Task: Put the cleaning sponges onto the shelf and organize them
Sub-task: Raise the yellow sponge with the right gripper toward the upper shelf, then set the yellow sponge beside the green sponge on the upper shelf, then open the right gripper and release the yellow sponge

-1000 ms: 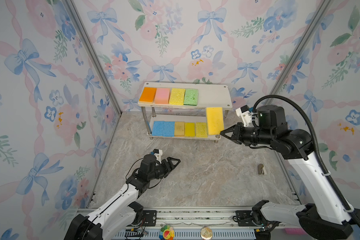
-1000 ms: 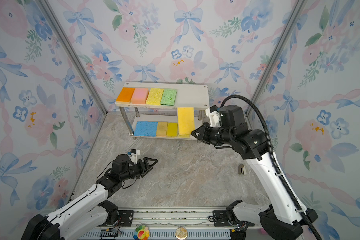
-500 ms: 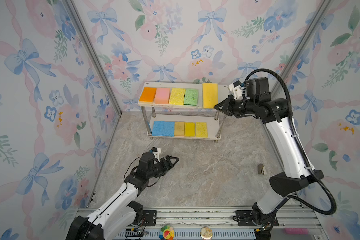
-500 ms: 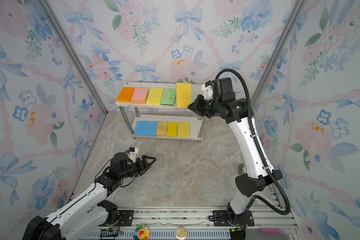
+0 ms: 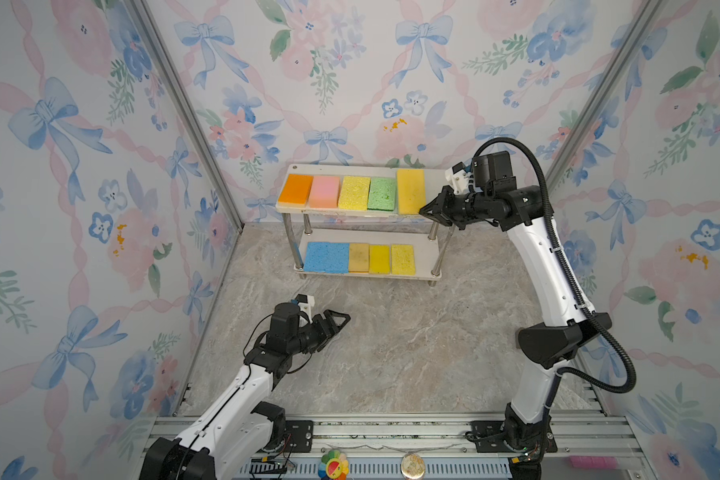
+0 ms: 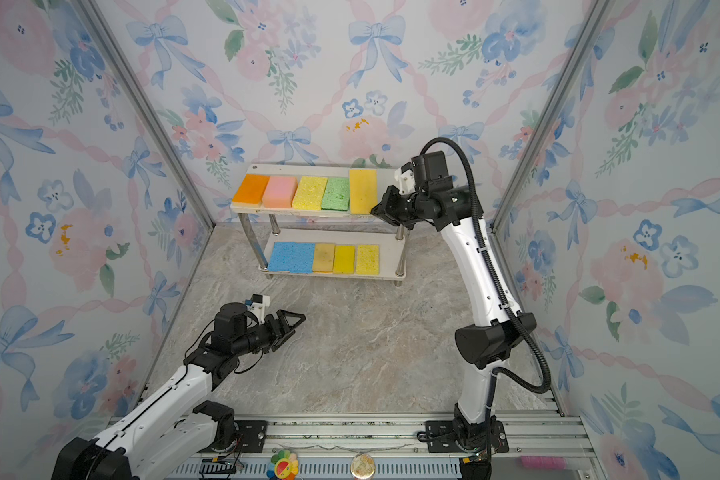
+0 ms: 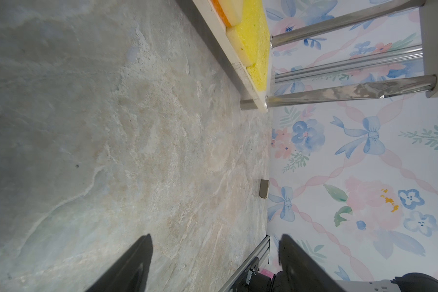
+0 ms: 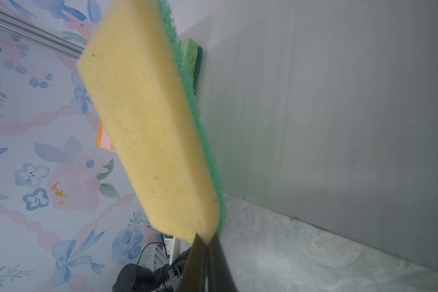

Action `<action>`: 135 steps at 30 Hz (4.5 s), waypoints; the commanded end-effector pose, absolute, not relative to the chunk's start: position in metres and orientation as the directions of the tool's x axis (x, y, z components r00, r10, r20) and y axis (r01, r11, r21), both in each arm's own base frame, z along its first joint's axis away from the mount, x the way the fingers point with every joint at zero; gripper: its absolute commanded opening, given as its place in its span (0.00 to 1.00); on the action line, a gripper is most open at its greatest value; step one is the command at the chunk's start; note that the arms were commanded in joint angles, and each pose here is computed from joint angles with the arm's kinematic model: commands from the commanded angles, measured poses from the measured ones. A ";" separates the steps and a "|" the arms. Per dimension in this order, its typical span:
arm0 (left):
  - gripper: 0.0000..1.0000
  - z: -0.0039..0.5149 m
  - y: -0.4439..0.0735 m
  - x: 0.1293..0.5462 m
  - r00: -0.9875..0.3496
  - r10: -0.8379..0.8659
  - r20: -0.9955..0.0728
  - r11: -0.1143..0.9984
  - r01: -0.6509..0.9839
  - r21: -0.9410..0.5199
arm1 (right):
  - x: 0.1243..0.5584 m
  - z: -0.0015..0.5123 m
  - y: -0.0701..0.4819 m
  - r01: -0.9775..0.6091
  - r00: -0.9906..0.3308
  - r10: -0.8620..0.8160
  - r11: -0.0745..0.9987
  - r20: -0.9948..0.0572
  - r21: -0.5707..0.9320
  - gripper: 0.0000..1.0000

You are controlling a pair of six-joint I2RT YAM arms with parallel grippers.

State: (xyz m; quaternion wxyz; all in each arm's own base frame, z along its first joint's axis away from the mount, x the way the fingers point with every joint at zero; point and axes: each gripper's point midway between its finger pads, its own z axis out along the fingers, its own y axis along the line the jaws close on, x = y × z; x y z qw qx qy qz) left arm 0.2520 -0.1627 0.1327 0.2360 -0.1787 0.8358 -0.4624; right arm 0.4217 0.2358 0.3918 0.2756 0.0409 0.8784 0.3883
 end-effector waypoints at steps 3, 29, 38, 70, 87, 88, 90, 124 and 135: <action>0.81 0.135 -0.165 0.254 -0.844 -0.480 -0.241 0.524 -0.055 -0.850 | 0.430 0.397 0.237 -0.142 -0.839 0.307 0.675 -0.450 0.724 0.07; 0.82 0.129 -0.165 0.260 -0.857 -0.460 -0.232 0.538 -0.061 -0.840 | 0.446 0.392 0.229 -0.116 -0.828 0.343 0.670 -0.443 0.734 0.25; 0.83 0.128 -0.166 0.259 -0.861 -0.454 -0.231 0.539 -0.058 -0.840 | 0.442 0.400 0.227 -0.126 -0.816 0.350 0.669 -0.460 0.733 0.33; 0.84 0.134 -0.168 0.260 -0.862 -0.452 -0.228 0.526 -0.051 -0.849 | 0.417 0.448 0.238 -0.223 -0.753 0.368 0.637 -0.546 0.738 0.45; 0.86 0.130 -0.166 0.255 -0.870 -0.446 -0.210 0.536 -0.072 -0.841 | 0.490 0.392 0.216 -0.172 -0.800 0.360 0.629 -0.480 0.758 0.48; 0.86 0.130 -0.166 0.255 -0.869 -0.448 -0.209 0.537 -0.074 -0.841 | 0.491 0.391 0.217 -0.171 -0.802 0.360 0.627 -0.477 0.760 0.48; 0.86 0.130 -0.165 0.255 -0.868 -0.450 -0.211 0.537 -0.074 -0.841 | 0.494 0.389 0.219 -0.170 -0.805 0.364 0.615 -0.468 0.770 0.48; 0.88 0.125 -0.159 0.251 -0.856 -0.473 -0.210 0.537 -0.091 -0.839 | 0.497 0.395 0.216 -0.165 -0.762 0.417 0.615 -0.495 0.771 0.09; 0.88 0.124 -0.159 0.250 -0.856 -0.474 -0.207 0.535 -0.093 -0.840 | 0.492 0.404 0.214 -0.172 -0.729 0.441 0.622 -0.524 0.764 0.42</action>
